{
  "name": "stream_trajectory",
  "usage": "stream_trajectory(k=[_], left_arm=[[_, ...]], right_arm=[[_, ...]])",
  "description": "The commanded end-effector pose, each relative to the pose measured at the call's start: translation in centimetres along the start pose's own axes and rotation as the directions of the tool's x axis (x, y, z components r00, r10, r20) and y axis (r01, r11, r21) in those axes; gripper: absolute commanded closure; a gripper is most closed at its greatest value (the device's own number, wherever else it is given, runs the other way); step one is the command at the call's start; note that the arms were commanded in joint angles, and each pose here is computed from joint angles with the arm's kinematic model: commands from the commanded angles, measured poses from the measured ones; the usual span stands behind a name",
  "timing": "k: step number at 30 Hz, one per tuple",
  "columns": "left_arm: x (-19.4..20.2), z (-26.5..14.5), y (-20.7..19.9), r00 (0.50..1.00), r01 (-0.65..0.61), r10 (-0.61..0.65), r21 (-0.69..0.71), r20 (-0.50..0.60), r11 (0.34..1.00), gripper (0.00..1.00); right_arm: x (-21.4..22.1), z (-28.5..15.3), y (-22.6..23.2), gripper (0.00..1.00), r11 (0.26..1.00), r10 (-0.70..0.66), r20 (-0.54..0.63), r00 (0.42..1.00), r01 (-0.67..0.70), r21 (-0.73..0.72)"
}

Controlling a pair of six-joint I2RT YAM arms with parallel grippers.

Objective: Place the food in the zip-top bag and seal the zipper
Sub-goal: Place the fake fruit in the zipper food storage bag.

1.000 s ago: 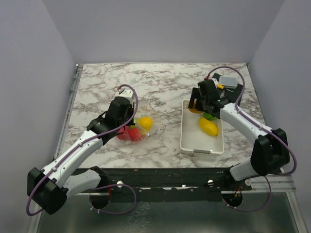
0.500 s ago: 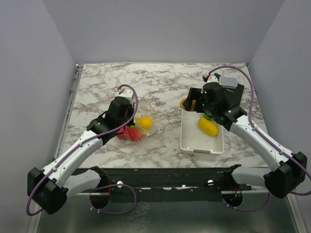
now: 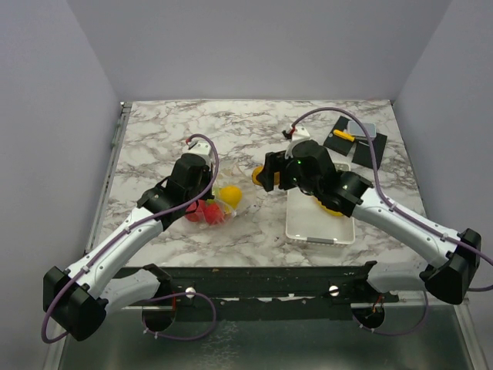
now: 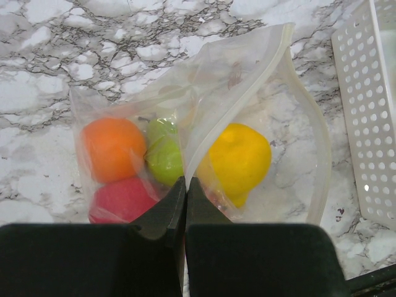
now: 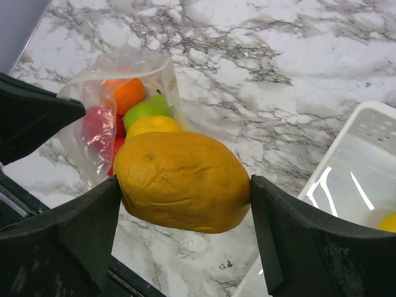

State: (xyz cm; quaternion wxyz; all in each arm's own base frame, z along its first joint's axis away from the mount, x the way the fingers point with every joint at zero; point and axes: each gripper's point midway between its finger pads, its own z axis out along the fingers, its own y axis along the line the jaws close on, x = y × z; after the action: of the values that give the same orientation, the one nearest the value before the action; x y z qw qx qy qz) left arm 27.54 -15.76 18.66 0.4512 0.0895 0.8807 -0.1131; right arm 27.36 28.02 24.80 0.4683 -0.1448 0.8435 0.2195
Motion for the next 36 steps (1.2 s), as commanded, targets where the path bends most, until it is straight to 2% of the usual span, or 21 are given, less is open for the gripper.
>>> stream_trajectory(k=[1,15,25,31,36], left_arm=[[-0.1,-0.7,-0.3,1.000,-0.001,0.000,0.033,0.011,0.999,1.00],[-1.9,-2.6,-1.6,0.995,-0.002,-0.012,0.130,0.103,0.991,1.00],[-2.3,-3.0,-1.8,0.992,-0.002,-0.016,0.144,0.124,0.990,1.00],[-2.2,-2.9,-1.6,0.992,-0.001,-0.015,0.130,0.122,0.992,1.00],[-2.1,-2.7,-1.5,0.993,0.000,-0.015,0.124,0.119,0.992,1.00]], right_arm=[[-1.5,0.6,2.7,0.71,0.996,-0.086,0.055,0.995,0.087,-0.024],[0.3,4.3,8.6,0.71,0.964,-0.237,0.015,0.971,0.237,-0.120],[1.4,8.5,10.7,0.70,0.956,-0.248,0.008,0.969,0.246,-0.157],[1.6,10.5,11.8,0.54,0.958,-0.228,0.018,0.974,0.228,-0.172],[1.6,11.2,12.4,0.29,0.960,-0.210,0.021,0.978,0.210,-0.184]])
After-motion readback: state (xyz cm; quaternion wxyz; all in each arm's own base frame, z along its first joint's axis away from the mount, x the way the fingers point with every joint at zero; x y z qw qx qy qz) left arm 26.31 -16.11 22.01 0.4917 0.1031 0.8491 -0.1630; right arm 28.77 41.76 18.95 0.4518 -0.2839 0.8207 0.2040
